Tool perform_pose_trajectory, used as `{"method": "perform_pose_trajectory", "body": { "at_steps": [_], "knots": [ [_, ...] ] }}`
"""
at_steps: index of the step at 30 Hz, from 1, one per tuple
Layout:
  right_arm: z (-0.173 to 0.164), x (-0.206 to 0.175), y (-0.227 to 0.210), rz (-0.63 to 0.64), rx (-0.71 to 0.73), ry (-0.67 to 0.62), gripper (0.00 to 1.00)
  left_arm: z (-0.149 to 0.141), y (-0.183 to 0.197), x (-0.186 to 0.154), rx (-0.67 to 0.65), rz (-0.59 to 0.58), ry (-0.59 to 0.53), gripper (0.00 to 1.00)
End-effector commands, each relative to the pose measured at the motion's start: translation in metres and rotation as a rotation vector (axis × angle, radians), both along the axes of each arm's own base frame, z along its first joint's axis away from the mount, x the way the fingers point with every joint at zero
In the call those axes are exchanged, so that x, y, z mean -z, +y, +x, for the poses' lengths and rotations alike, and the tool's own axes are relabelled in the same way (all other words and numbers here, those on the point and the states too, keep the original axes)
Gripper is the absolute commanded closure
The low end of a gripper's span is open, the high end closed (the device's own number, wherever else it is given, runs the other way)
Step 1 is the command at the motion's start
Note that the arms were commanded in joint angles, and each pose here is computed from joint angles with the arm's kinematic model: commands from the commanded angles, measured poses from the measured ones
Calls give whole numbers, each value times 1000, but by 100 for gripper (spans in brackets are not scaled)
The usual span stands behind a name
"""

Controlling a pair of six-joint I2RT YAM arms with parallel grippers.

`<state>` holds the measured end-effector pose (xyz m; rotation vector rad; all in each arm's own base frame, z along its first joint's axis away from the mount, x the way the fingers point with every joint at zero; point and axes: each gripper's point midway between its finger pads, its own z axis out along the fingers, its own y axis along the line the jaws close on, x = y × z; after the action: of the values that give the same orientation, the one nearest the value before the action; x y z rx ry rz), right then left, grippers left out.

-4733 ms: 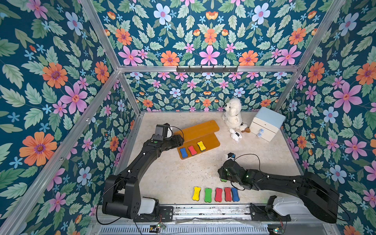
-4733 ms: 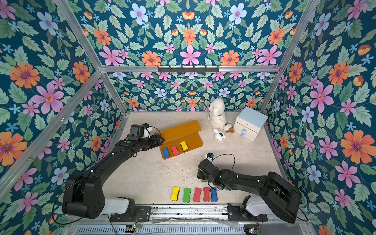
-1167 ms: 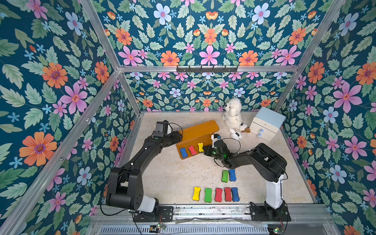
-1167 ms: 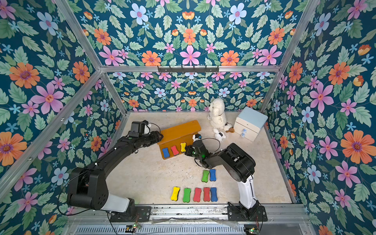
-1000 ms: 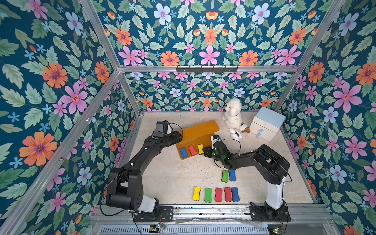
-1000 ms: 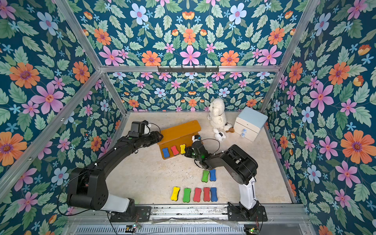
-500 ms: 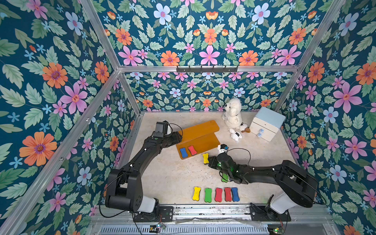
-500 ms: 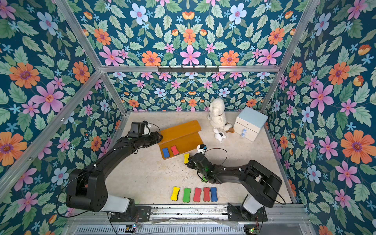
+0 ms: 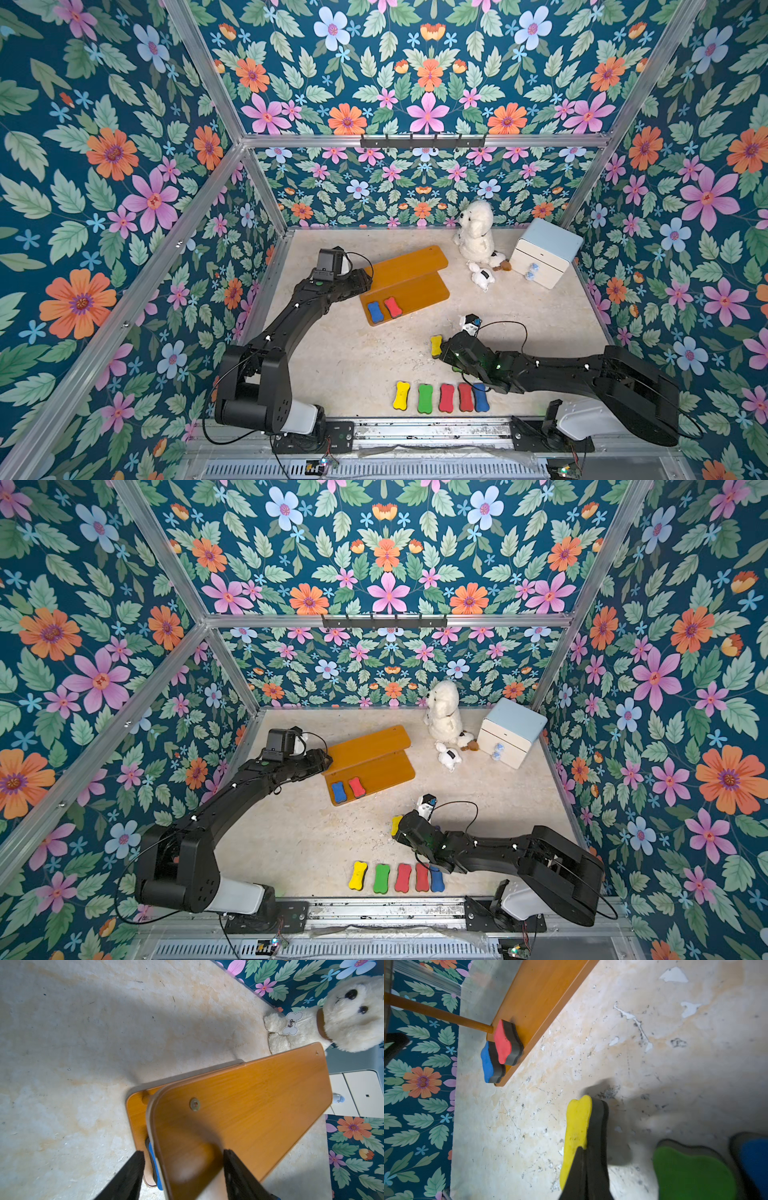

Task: Remove the whiteboard erasers from the shelf
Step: Place the whiteboard eraser at the center of the board.

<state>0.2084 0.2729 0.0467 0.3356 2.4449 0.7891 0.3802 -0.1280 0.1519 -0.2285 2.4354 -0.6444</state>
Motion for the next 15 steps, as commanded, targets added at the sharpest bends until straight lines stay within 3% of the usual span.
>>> {"method": "perform_pose_trajectory", "body": {
  "at_steps": [1,15],
  "knots": [
    [-6,6,-10,-31,24,26,98,-3,2,2,4,17,5,35],
    [-23,16,-24,-60,7,62,95,-2,1,3,6,13,7,35]
  ]
}}
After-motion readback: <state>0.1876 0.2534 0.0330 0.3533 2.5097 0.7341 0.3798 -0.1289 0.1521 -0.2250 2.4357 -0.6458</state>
